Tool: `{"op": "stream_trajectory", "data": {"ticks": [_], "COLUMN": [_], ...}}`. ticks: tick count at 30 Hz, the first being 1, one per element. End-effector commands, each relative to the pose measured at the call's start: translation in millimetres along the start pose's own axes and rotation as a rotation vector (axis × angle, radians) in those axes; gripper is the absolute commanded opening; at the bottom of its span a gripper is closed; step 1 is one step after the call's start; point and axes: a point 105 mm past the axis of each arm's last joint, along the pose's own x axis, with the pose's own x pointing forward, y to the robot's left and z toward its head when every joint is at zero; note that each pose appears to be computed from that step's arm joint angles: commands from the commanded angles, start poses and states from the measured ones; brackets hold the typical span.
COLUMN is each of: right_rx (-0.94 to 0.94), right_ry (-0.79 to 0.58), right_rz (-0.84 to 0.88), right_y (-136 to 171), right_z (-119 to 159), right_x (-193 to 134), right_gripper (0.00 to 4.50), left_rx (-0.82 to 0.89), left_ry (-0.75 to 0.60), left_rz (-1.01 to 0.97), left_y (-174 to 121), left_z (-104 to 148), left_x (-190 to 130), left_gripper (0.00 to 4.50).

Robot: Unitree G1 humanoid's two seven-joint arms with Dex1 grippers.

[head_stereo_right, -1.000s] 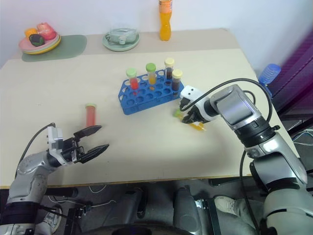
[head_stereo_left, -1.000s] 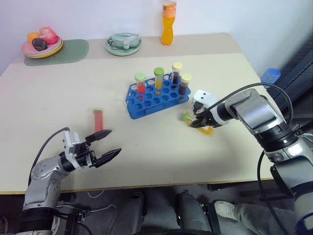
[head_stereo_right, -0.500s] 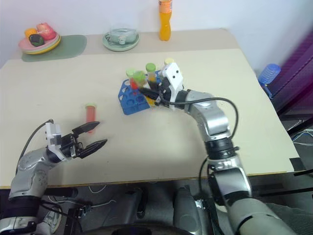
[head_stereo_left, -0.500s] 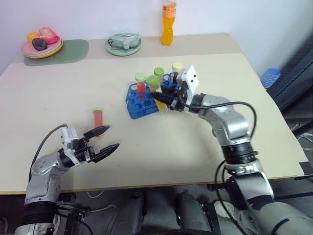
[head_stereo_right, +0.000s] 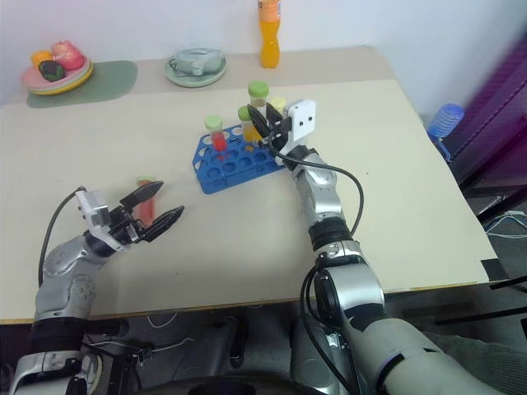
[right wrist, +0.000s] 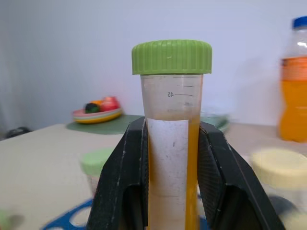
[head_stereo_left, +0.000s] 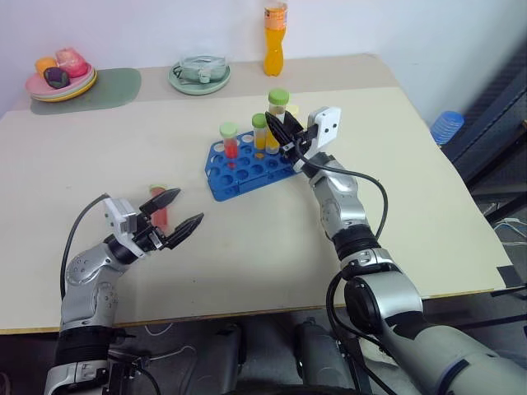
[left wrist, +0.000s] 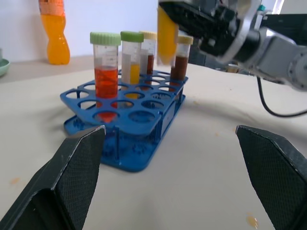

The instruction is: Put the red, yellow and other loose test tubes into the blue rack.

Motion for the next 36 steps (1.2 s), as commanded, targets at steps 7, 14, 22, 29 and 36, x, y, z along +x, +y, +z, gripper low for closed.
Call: {"op": "stream_trajectory", "data": {"ticks": [7, 14, 22, 29, 36], "right_rx": [-0.038, -0.038, -0.038, -0.054, -0.056], "right_ry": [-0.031, -0.017, 0.014, 0.05, 0.076], "right_rz": [0.027, 0.029, 0.032, 0.007, -0.007], "right_y": [10, 15, 22, 14, 12], "right_z": [-1, -8, -19, -30, -38], "right_x": [5, 7, 5, -5, -11], "right_gripper": [0.8, 0.8, 0.8, 0.8, 0.8], "left_rx": [0.032, -0.002, -0.007, -0.012, -0.015], "left_ry": [0.026, 0.074, 0.079, 0.079, 0.081], "left_rz": [-0.05, -0.056, -0.032, -0.02, -0.017], "left_y": [-2, -4, -8, -12, -13], "left_z": [21, 24, 46, 56, 57], "left_x": [11, 17, 39, 44, 43], "left_gripper": [4.5, 4.5, 4.5, 4.5, 4.5]}}
